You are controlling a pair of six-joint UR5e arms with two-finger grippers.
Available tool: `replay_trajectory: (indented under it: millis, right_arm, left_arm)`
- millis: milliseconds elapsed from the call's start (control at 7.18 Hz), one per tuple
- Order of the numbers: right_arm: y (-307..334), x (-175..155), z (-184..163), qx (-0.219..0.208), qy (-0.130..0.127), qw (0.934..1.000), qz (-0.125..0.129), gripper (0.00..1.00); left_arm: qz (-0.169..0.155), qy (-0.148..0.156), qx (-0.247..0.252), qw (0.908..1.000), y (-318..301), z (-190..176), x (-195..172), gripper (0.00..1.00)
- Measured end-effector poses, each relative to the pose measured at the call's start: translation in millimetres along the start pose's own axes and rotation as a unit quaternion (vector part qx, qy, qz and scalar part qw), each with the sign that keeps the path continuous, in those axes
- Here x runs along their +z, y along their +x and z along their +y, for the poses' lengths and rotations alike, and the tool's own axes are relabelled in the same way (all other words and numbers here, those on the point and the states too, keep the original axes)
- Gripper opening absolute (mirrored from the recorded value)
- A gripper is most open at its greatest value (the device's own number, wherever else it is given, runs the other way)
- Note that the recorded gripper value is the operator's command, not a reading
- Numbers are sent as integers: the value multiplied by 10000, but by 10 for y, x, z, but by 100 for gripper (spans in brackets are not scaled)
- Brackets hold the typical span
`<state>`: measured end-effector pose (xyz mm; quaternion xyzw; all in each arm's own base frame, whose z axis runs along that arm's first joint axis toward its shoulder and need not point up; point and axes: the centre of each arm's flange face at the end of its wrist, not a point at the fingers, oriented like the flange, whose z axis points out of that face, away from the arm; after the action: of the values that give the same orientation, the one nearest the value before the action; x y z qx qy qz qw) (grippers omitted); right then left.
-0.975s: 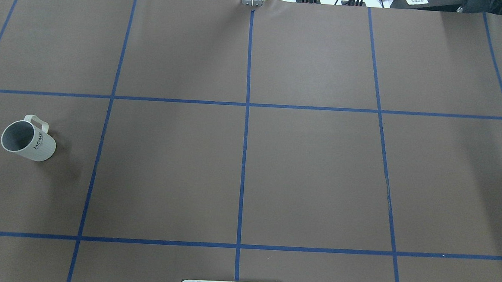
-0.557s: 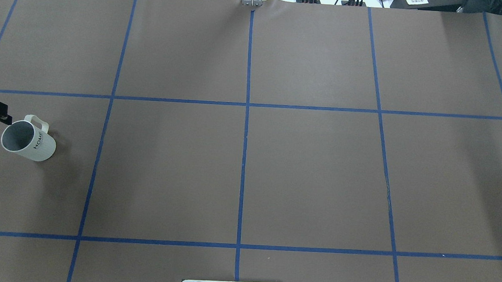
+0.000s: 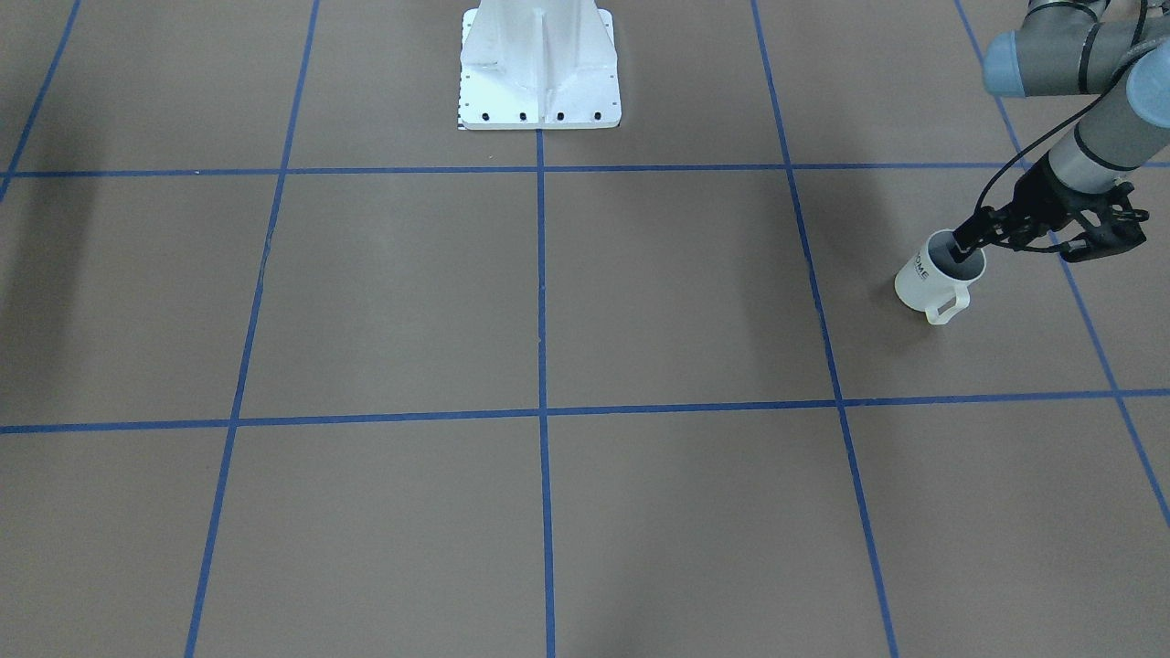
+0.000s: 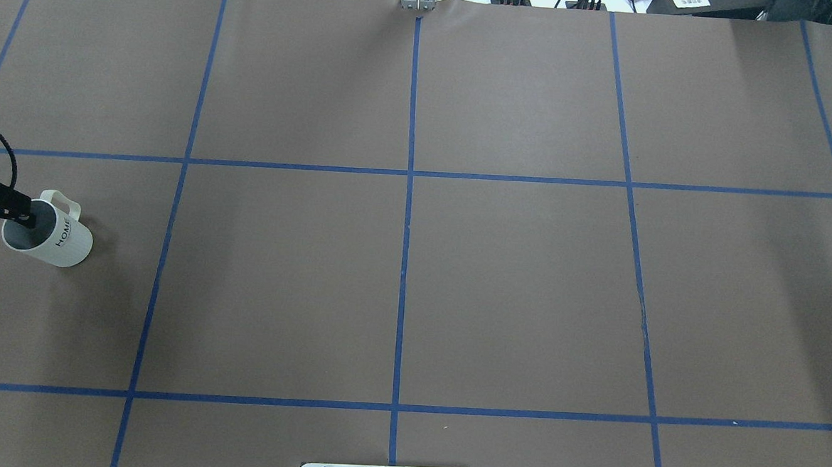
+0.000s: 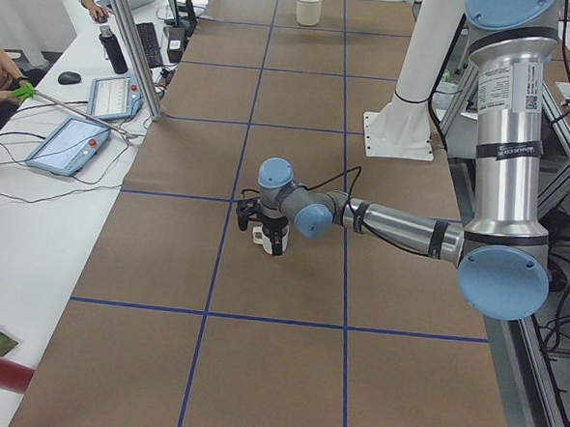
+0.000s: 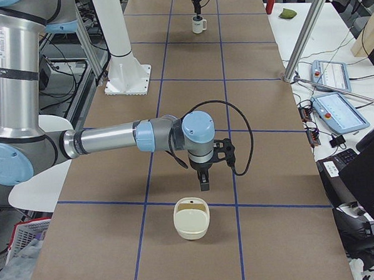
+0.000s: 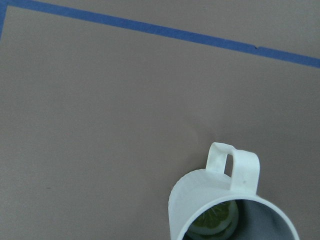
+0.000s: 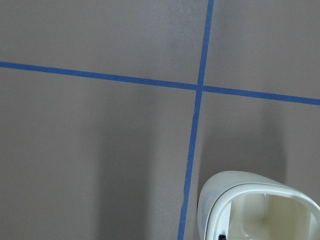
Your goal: Left arm hands cup to right arm to dump lemon
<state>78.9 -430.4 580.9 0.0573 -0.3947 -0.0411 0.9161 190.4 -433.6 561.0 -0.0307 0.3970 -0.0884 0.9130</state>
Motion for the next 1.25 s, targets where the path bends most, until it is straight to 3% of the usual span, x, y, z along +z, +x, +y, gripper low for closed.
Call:
replay_trajectory:
  millis: [279,418,836,1254]
  right_arm:
    - [-26,-25,-1,-27,24,10000,8,100]
    - [-35,-33,-1,-36,32,10000,9,100]
    - [-58,-55,-3,-56,51,10000,12,100]
    - [-258,-229,-36,-233,238,9994,-47,100]
  left_arm:
    - [-54,-113,47,9999,28,31,133,16]
    - [-60,-133,60,9999,46,37,156,0]
    - [39,-188,29,9998,101,67,49,0]
    - [276,-232,-385,9986,317,-45,-675,0]
